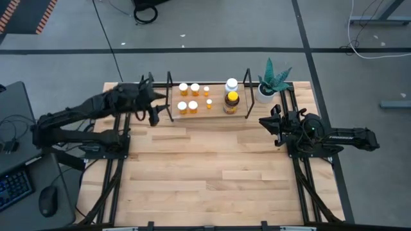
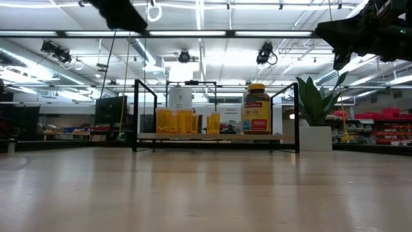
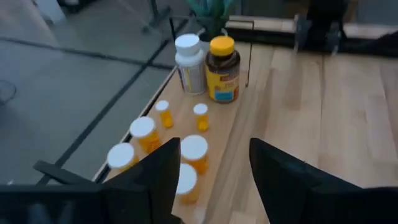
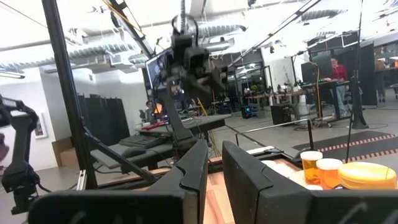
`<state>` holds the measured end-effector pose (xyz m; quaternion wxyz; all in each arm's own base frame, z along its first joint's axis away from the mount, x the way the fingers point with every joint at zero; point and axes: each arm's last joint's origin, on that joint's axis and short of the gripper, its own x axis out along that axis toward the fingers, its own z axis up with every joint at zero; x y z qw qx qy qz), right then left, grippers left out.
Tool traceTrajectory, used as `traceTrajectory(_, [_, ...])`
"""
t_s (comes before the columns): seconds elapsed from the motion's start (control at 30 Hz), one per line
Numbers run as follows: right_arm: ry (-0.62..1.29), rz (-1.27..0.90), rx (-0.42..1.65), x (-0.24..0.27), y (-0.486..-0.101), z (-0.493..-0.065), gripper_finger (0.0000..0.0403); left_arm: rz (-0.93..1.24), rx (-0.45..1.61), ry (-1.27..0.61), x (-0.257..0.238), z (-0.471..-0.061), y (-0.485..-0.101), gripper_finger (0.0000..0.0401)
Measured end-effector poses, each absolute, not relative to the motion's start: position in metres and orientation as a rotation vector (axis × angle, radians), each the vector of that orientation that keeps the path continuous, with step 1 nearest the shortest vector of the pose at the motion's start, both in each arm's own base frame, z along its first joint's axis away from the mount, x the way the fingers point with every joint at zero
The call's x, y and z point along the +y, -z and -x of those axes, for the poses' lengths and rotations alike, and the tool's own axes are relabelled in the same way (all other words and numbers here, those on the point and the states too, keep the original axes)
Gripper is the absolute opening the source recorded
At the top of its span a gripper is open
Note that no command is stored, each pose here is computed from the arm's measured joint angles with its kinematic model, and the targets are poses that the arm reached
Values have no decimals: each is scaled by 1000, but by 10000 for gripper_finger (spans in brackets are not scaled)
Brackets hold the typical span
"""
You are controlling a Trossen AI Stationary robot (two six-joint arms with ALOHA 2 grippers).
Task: Pick and place medicine bottles onto shelf by color
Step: Return to Home Position
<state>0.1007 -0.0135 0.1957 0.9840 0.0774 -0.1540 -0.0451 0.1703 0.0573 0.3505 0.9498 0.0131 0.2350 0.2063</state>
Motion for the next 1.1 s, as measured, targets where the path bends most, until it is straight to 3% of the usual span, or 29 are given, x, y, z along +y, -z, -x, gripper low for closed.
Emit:
traceTrajectory(0.37, [90, -156, -310, -13, -196, -101, 57, 54, 213, -441, 47, -147, -268, 179])
traceTrajectory(1.1, [91, -156, -310, -13, -196, -101, 57, 141, 65, -411, 25, -107, -197, 172])
